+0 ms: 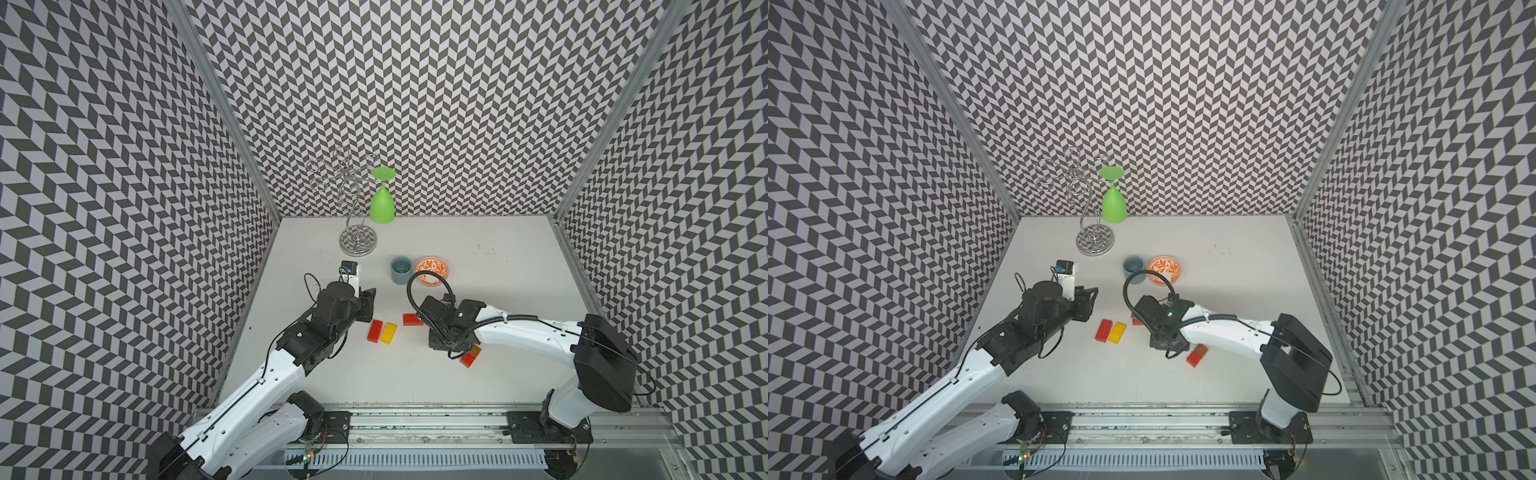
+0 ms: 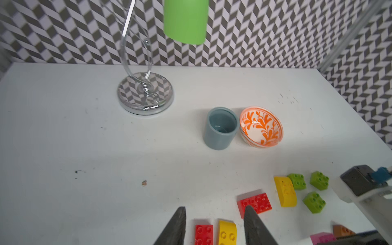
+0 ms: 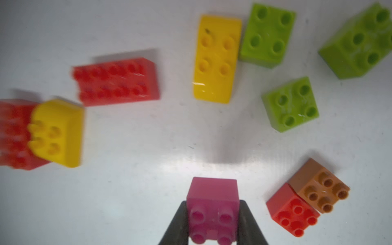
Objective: Assemble the letter s with lego
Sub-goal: Pick up the lego brick from the center of the board, then assemble the lego brick with the lego brick.
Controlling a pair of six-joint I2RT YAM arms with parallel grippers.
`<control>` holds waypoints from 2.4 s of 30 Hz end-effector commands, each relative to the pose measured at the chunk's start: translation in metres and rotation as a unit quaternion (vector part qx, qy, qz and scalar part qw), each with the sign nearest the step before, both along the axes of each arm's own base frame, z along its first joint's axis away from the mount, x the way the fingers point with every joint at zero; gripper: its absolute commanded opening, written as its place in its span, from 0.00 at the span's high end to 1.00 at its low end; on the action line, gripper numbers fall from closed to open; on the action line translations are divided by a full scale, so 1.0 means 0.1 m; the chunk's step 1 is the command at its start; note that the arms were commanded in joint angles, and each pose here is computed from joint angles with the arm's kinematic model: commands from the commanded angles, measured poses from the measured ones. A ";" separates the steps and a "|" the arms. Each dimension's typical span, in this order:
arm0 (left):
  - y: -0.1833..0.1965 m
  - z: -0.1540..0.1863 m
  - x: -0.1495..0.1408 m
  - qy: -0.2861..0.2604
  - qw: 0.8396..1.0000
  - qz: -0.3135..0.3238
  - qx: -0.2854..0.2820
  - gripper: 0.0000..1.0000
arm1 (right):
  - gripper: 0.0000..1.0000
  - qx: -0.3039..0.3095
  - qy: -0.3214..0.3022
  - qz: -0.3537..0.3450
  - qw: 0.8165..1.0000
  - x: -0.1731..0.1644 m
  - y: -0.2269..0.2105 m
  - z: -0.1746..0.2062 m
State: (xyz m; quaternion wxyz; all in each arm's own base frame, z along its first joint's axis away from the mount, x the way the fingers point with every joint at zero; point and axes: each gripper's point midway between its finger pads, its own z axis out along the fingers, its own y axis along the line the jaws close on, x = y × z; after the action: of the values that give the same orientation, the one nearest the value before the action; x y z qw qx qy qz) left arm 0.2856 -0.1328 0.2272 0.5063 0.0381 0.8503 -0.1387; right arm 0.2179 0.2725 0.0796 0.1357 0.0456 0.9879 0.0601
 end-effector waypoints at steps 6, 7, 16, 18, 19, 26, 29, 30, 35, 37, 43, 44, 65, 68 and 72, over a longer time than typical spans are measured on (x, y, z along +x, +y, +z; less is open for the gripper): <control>0.28 0.02 0.03 -0.005 0.998 0.068 -0.007 0.54 | 0.91 -0.056 0.017 0.041 0.997 0.44 0.36 0.03; 0.29 0.02 0.03 -0.005 0.998 0.069 -0.006 0.54 | 0.93 -0.062 0.021 0.044 0.997 0.48 0.39 0.01; 0.29 -0.02 0.03 -0.001 0.997 0.072 -0.002 0.54 | 1.00 -0.051 0.028 0.036 0.998 0.69 0.48 -0.10; 0.29 -0.02 0.03 0.000 0.997 0.071 -0.001 0.53 | 1.00 -0.046 0.027 0.034 0.998 0.72 0.48 -0.11; 0.29 -0.03 0.03 0.001 0.997 0.072 -0.001 0.53 | 1.00 -0.044 0.028 0.034 0.998 0.73 0.48 -0.11; 0.30 -0.04 0.03 0.003 0.997 0.073 0.001 0.53 | 1.00 -0.037 0.040 0.038 0.998 0.76 0.48 -0.20; 0.30 -0.05 0.03 0.004 0.997 0.073 0.001 0.53 | 1.00 -0.031 0.041 0.042 0.998 0.78 0.51 -0.21; 0.30 -0.05 0.03 0.004 0.997 0.073 0.001 0.53 | 1.00 -0.029 0.042 0.044 0.998 0.78 0.52 -0.21; 0.30 -0.05 0.04 0.004 0.997 0.074 0.002 0.53 | 1.00 -0.031 0.051 0.047 0.997 0.76 0.51 -0.27; 0.30 -0.05 0.04 0.004 0.997 0.074 0.002 0.53 | 1.00 -0.034 0.053 0.047 0.997 0.75 0.51 -0.30; 0.30 -0.06 0.04 0.005 0.997 0.074 0.002 0.53 | 1.00 -0.034 0.062 0.049 0.996 0.73 0.51 -0.39; 0.30 -0.05 0.04 0.004 0.997 0.074 0.002 0.53 | 1.00 -0.034 0.063 0.050 0.996 0.73 0.51 -0.41; 0.30 -0.06 0.03 0.006 0.997 0.076 0.004 0.53 | 1.00 -0.060 0.123 0.058 0.989 0.51 0.16 -0.86; 0.30 -0.07 0.04 0.006 0.997 0.075 0.004 0.53 | 1.00 -0.067 0.136 0.061 0.987 0.47 0.11 -0.95; 0.31 -0.07 0.04 0.006 0.997 0.077 0.005 0.53 | 1.00 -0.084 0.153 0.067 0.982 0.44 0.08 -1.03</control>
State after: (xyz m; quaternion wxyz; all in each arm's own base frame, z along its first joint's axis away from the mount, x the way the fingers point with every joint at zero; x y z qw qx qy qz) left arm 0.2897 -0.1057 0.2254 0.5137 -0.0222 0.8511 -0.1055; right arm 0.2927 0.3200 0.0427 0.0726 -0.0179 0.9947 0.0700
